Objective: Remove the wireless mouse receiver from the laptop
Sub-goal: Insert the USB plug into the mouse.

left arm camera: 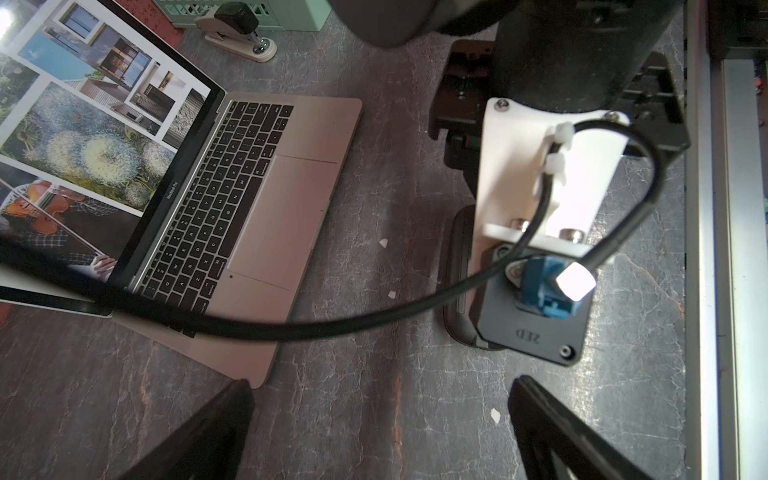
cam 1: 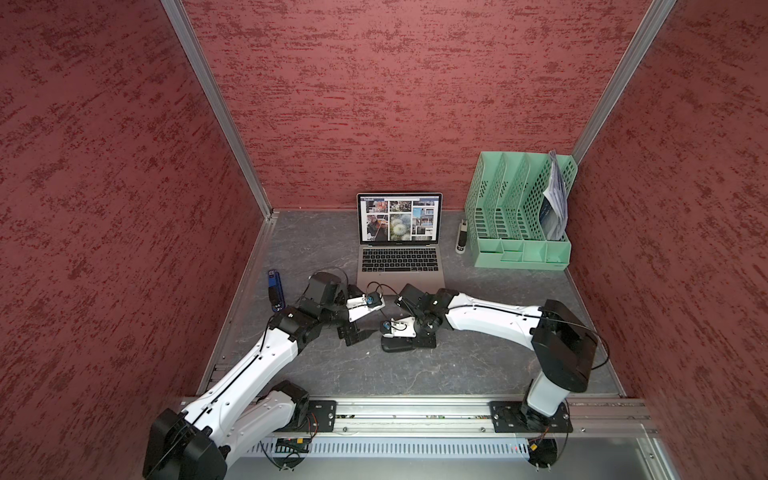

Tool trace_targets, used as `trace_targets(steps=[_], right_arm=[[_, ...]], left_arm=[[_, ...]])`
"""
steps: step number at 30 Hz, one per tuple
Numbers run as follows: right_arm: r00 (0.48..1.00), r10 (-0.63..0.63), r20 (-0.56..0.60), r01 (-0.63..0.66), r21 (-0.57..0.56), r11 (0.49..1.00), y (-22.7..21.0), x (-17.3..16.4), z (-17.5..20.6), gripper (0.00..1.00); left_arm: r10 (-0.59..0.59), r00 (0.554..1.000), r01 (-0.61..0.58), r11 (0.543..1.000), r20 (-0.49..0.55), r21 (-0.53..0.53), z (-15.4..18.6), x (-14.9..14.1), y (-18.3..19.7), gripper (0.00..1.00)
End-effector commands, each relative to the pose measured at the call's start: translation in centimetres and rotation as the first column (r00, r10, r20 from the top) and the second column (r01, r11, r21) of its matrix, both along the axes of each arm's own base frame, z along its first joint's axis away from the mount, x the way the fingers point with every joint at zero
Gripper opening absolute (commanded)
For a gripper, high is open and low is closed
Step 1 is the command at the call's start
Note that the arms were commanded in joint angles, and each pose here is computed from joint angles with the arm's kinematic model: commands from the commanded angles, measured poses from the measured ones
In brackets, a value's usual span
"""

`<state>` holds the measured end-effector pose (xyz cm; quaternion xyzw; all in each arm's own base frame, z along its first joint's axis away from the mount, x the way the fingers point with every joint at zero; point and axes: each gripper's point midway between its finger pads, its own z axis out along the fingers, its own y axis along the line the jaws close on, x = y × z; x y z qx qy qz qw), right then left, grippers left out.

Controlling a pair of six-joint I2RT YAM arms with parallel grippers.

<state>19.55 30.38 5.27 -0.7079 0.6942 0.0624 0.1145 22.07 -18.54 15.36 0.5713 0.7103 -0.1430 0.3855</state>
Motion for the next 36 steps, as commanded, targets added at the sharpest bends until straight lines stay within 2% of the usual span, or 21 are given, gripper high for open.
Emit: trace_targets(steps=[1, 36], right_arm=[[1.000, 0.019, 0.013, -0.019, 0.016, 1.000, 0.5, 0.2, 0.0, 0.00], [1.000, -0.004, 0.024, 0.005, -0.043, 0.999, -1.0, 0.5, -1.4, 0.00]], left_arm=[[-0.015, 1.000, 0.015, 1.000, 0.022, -0.011, 0.3, -0.2, -0.2, 1.00], [-0.008, 1.000, 0.008, 1.000, 0.019, 0.001, -0.1, -0.2, 0.0, 1.00]])
